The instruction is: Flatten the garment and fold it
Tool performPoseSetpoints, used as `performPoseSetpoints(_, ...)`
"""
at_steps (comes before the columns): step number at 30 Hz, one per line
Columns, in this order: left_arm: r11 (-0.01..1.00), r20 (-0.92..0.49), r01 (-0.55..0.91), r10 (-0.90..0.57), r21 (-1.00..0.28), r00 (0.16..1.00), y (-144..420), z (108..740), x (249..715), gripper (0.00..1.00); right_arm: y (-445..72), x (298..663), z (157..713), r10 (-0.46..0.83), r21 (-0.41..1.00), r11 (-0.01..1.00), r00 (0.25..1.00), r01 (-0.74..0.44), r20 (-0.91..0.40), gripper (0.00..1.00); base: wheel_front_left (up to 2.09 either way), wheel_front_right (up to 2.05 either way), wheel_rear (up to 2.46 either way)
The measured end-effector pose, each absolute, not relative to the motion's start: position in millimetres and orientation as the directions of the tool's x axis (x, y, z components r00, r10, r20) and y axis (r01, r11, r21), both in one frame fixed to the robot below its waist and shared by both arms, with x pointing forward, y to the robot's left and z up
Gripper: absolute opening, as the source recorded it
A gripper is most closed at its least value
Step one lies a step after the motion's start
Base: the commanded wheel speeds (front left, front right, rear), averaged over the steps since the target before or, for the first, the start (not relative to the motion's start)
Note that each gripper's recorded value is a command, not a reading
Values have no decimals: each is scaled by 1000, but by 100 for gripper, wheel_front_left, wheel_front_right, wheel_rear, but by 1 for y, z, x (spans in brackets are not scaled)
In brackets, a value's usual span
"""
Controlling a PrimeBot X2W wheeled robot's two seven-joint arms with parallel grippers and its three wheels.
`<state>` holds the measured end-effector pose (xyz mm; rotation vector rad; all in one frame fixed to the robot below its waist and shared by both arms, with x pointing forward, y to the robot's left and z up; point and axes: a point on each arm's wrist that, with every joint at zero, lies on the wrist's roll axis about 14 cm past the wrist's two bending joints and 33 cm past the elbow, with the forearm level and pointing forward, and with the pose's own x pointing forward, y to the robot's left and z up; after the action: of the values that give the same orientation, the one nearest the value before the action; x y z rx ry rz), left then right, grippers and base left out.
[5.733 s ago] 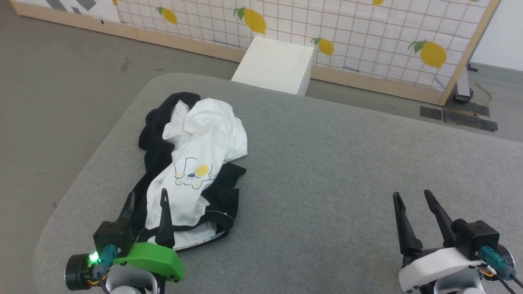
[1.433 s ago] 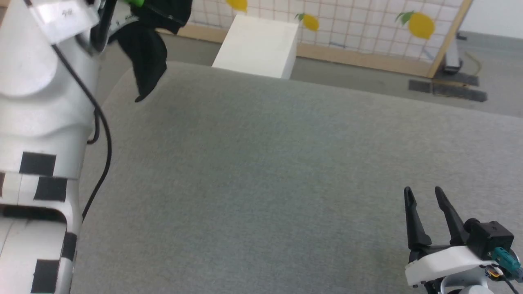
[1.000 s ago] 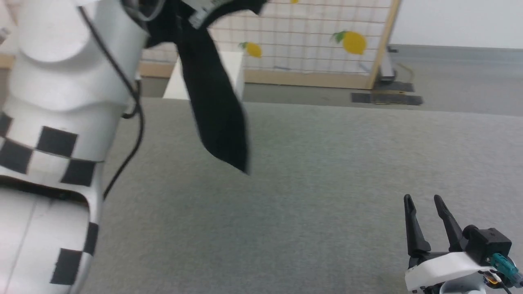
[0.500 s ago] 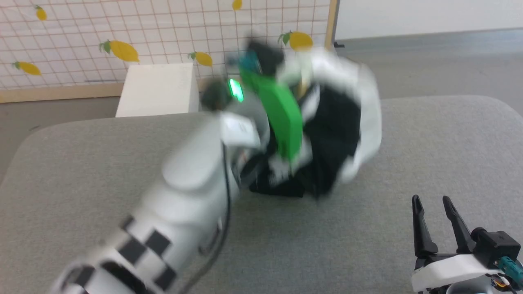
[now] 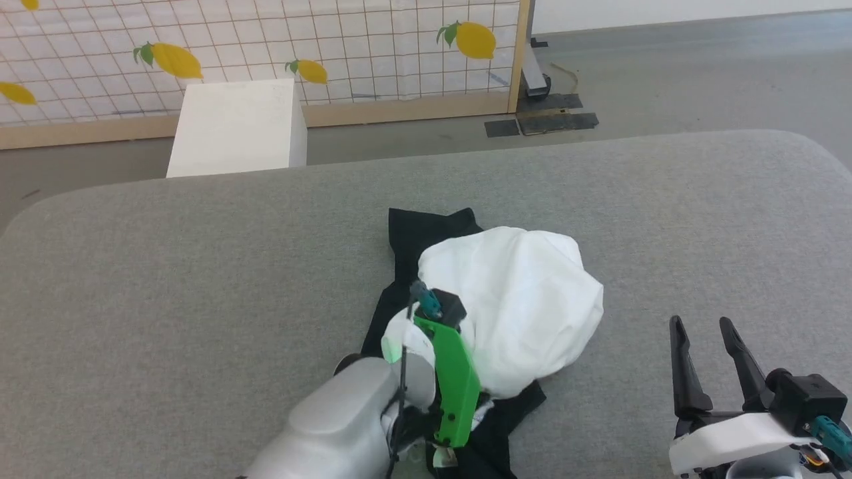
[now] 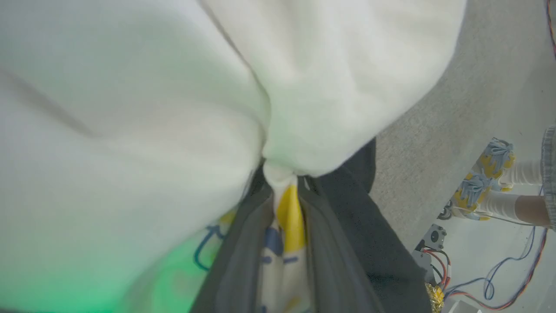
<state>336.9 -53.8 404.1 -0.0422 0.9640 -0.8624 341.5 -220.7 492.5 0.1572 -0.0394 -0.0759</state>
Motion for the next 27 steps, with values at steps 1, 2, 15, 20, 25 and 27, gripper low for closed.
performPoseSetpoints(1, 677, -693, 606, -668, -417, 270, -55, 408, 337, 100, -220, 342, 493, -76, 158, 985, 997, 69, 34, 100, 0, 0, 0)
performPoseSetpoints(2, 673, -674, 589, -687, -448, 273, -57, 414, 338, 100, -219, 342, 494, -74, 158, 985, 997, 67, 37, 100, 0, 0, 0)
performPoseSetpoints(15, 639, -64, 483, -639, -599, 766, 9, 592, 444, 100, -202, 348, 507, -20, 179, 984, 997, 6, 80, 100, 0, 0, 0)
performPoseSetpoints(20, 826, 147, 388, -360, -409, 921, 100, 633, 465, 100, -197, 350, 509, -3, 178, 984, 997, -11, 81, 100, 0, 0, 0)
performPoseSetpoints(25, 958, 221, 222, -180, -183, 959, 167, 632, 453, 100, -192, 353, 511, 14, 176, 984, 996, -30, 88, 100, 0, 0, 0)
performPoseSetpoints(27, 975, 222, 180, -148, -131, 964, 182, 626, 444, 100, -189, 353, 512, 22, 176, 984, 996, -37, 89, 100, 0, 0, 0)
